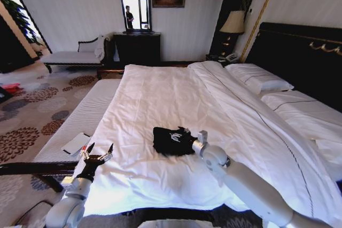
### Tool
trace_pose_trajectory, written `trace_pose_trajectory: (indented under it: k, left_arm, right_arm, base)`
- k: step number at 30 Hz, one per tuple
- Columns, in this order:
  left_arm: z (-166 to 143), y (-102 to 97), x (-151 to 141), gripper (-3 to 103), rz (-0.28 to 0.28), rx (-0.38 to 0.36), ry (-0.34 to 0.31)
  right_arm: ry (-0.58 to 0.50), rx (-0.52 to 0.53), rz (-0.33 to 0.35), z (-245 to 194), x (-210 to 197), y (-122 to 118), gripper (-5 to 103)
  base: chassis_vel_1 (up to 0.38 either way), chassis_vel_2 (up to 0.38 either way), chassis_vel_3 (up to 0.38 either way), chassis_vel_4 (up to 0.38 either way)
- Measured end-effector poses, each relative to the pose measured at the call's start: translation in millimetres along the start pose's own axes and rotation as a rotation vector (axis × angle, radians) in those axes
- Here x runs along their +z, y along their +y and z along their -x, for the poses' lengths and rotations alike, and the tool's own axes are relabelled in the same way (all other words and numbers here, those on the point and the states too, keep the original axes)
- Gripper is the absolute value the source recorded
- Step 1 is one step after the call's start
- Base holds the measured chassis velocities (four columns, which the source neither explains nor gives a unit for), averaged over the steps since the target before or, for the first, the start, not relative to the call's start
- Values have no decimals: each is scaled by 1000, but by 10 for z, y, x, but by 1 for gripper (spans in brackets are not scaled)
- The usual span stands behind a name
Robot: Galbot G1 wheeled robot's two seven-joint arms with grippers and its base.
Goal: Fold the clothes on the bed.
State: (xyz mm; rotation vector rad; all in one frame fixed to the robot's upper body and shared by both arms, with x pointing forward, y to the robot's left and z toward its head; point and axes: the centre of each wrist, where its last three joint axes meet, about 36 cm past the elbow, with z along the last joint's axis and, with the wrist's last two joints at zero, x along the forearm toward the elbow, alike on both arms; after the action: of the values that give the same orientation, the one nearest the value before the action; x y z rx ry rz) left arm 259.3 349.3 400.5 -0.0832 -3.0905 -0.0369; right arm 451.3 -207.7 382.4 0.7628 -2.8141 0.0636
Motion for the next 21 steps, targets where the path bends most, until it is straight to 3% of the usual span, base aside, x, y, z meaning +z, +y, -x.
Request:
trace_pose_trajectory:
  k: [4,17,21]
  left_arm:
    - [-59,84,-57,100,23,-15,3]
    - [-165,128,-62,100,30,-33,21]
    - [-163,142,-63,100,32,-37,21]
  right_arm:
    - [-37,-5,20,219,192,98,100]
    - [-74,-87,104,652,393,714,100]
    - [-80,-100,103,683,407,792,100]
  base:
    - [0,0,0,0]
    - [0,0,0,0]
    - [0,0,0,0]
